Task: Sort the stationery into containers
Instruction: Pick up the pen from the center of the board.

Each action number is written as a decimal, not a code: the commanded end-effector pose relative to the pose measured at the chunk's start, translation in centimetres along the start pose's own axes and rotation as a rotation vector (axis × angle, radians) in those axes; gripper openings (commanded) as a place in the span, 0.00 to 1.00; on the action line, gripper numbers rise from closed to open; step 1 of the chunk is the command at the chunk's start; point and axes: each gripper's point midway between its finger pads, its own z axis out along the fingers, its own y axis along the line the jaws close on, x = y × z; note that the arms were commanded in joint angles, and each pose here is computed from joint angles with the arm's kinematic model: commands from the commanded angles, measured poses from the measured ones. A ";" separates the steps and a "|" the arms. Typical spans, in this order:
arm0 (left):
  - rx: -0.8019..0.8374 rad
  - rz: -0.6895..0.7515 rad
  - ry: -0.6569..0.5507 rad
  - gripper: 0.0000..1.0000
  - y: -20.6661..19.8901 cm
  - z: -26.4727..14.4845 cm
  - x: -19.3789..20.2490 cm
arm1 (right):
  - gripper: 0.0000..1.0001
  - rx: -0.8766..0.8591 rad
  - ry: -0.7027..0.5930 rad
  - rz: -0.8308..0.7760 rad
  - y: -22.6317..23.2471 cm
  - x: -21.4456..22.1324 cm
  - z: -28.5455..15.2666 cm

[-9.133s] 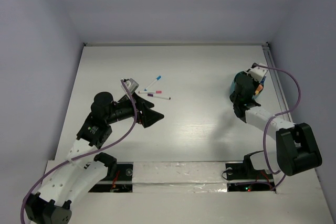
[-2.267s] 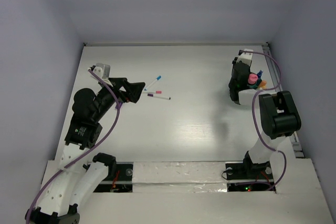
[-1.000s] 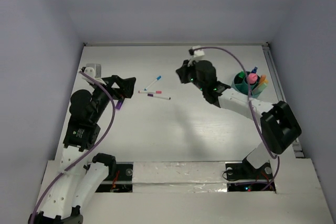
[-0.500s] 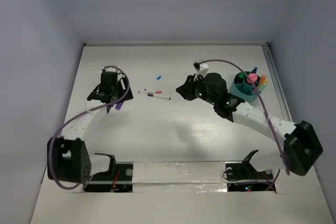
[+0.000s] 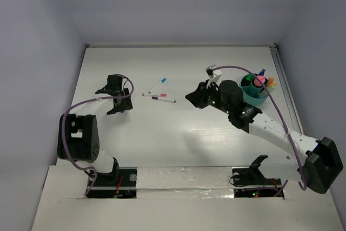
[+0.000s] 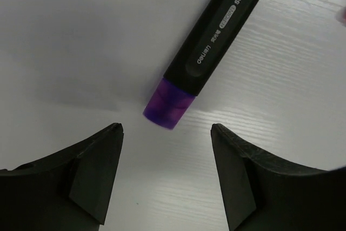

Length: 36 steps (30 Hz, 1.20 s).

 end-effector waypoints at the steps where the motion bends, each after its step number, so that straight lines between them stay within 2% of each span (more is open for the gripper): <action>1: 0.012 0.029 -0.013 0.63 -0.4 0.3 -1.9 | 0.24 -0.053 -0.024 -0.003 1.4 -0.8 -0.7; 5: 0.006 0.046 0.018 0.56 -0.5 1.6 -1.8 | 0.24 -0.049 -0.032 -0.005 1.3 -0.9 -1.0; 8: 0.003 0.057 0.030 0.46 -0.6 2.2 -1.8 | 0.24 -0.046 -0.040 -0.004 1.3 -1.0 -1.0; 9: 0.015 0.059 0.032 0.38 -0.8 2.2 -1.7 | 0.24 -0.043 -0.035 -0.005 1.2 -0.9 -1.0; 12: 0.029 0.064 0.055 0.26 -1.1 2.7 -1.3 | 0.26 -0.033 -0.030 -0.002 0.9 -0.7 -0.7; 14: 0.045 0.063 0.055 0.19 -1.4 2.5 -1.3 | 0.32 -0.022 -0.022 0.002 0.6 -0.4 -0.5; 15: 0.048 0.062 0.045 0.14 -1.4 2.2 -1.5 | 0.41 -0.022 -0.022 0.003 0.6 -0.4 -0.4; 19: 0.063 0.052 0.008 0.01 -1.6 1.1 -2.3 | 0.61 -0.041 0.009 0.014 0.8 0.2 0.3; 21: 0.095 0.038 -0.039 0.00 -2.0 -0.2 -3.2 | 0.71 -0.068 0.033 0.026 1.3 0.6 0.7; 23: 0.125 0.028 -0.086 0.00 -2.3 -1.5 -3.9 | 0.77 -0.089 0.044 0.038 1.7 0.7 0.9; 24: 0.157 0.018 -0.133 0.00 -2.6 -3.0 -4.6 | 0.84 -0.108 0.047 0.053 2.1 0.6 1.0; 31: 0.477 0.052 -0.352 0.00 -8.2 -11.5 -6.0 | 0.99 -0.174 0.003 0.119 4.1 -1.6 1.3; 33: 0.526 0.079 -0.403 0.00 -9.4 -13.5 -5.8 | 1.00 -0.190 -0.011 0.135 4.7 -2.5 1.5; 36: 0.622 0.148 -0.420 0.00 -11.9 -15.7 -4.3 | 1.00 -0.225 -0.025 0.151 5.6 -3.8 2.4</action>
